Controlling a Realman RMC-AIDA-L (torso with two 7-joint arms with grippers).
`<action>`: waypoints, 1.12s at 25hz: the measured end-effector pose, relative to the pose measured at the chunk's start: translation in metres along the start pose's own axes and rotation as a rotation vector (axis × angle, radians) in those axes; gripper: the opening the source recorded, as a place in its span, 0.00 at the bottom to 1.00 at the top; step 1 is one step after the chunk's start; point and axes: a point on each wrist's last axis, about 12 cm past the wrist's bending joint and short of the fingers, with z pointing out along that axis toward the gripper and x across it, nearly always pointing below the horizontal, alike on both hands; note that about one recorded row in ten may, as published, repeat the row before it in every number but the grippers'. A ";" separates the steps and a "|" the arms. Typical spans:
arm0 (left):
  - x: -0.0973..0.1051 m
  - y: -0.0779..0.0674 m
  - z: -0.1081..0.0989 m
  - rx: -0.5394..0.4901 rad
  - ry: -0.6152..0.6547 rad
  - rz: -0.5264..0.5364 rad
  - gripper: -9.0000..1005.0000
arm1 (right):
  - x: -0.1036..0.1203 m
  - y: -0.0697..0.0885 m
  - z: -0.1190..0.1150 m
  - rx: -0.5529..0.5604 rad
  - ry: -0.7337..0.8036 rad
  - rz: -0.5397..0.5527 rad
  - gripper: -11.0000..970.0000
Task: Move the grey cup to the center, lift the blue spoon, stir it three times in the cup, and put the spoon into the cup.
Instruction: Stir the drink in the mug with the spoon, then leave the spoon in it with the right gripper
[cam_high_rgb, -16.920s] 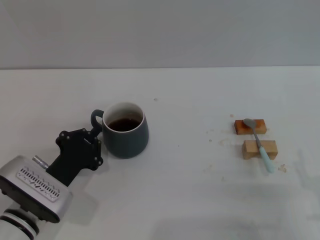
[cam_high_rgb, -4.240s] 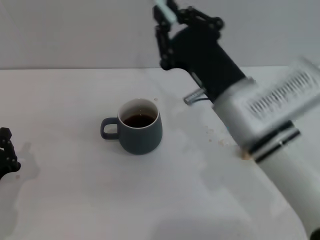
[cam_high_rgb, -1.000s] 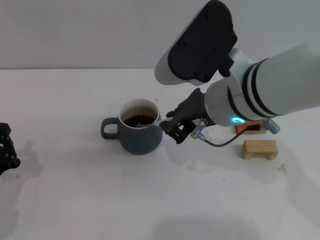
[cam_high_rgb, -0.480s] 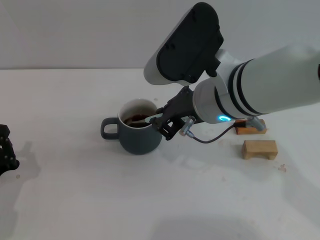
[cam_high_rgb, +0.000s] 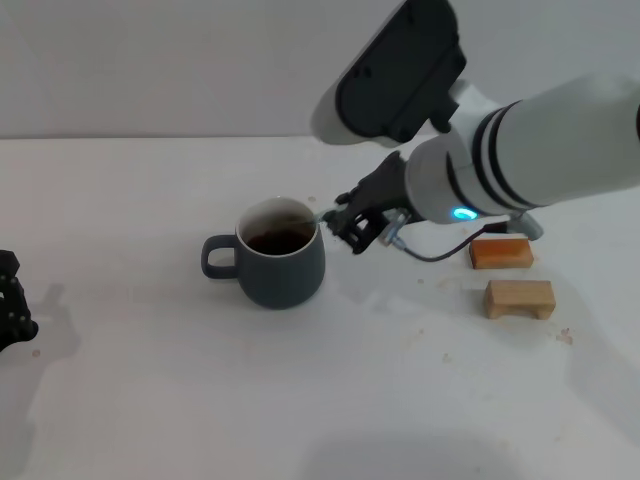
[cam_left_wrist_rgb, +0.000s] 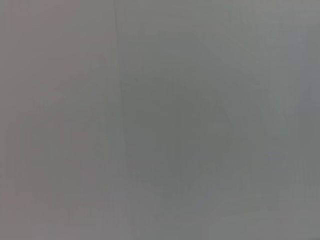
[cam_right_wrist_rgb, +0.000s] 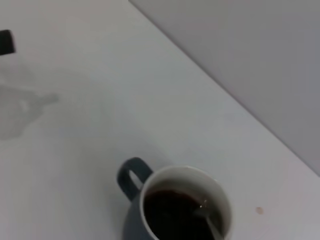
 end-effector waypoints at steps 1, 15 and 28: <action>0.000 0.000 0.000 0.000 0.000 0.000 0.01 | 0.001 -0.002 0.000 0.008 0.001 0.002 0.17; 0.000 0.000 0.000 0.002 0.001 0.001 0.01 | 0.006 0.009 0.000 -0.018 0.022 -0.013 0.18; 0.000 -0.001 0.000 0.002 0.000 -0.002 0.01 | -0.003 0.013 0.005 -0.023 -0.022 -0.034 0.17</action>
